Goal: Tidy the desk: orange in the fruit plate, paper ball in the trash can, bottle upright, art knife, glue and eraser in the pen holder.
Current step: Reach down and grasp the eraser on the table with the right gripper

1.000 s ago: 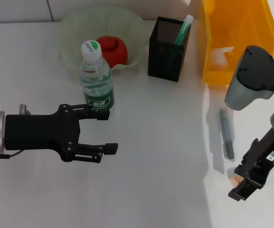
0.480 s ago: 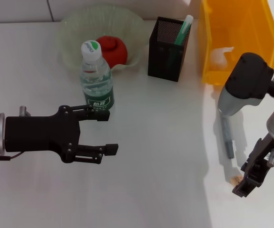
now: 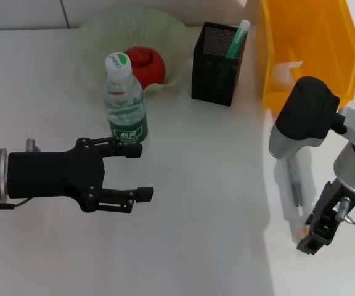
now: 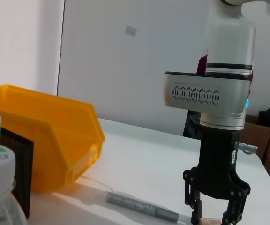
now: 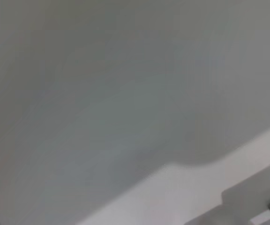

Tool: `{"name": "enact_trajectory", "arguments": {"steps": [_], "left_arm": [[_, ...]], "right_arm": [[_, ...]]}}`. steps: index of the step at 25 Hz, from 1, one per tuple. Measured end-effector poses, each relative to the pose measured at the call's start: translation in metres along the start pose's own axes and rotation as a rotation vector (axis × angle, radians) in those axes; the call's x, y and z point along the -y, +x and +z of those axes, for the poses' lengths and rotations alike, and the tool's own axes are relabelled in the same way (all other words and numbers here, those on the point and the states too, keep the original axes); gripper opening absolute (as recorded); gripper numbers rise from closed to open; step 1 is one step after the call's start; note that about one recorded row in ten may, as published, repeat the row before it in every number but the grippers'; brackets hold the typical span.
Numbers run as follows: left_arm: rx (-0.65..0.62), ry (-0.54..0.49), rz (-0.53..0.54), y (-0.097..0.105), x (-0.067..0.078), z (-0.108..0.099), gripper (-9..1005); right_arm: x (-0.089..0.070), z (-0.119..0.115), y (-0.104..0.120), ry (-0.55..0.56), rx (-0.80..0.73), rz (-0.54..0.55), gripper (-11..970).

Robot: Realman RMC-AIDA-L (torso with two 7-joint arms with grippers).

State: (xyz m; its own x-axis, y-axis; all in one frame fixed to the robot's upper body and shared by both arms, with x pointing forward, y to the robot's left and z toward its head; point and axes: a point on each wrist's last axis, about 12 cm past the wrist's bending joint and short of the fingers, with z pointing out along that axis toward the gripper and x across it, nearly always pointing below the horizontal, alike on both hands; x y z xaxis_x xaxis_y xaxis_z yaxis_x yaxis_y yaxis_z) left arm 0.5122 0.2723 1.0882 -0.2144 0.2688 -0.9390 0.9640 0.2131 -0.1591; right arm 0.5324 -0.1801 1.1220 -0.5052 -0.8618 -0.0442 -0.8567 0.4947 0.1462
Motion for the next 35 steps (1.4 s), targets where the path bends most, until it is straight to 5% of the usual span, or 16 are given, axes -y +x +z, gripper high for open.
{"name": "enact_trajectory", "arguments": {"steps": [23,29,35], "left_arm": [[0.001,-0.01,-0.005,0.005,0.003,-0.002,859],[0.001,-0.011,-0.004,0.006,0.004,-0.003,859],[0.003,-0.002,0.001,0.005,0.004,-0.002,859]], "right_arm": [[0.0,-0.015,0.0,0.004,0.046,0.013,121],[0.003,-0.022,0.003,0.008,0.068,0.08,91],[-0.003,-0.02,0.012,-0.004,0.055,0.14,241]]}}
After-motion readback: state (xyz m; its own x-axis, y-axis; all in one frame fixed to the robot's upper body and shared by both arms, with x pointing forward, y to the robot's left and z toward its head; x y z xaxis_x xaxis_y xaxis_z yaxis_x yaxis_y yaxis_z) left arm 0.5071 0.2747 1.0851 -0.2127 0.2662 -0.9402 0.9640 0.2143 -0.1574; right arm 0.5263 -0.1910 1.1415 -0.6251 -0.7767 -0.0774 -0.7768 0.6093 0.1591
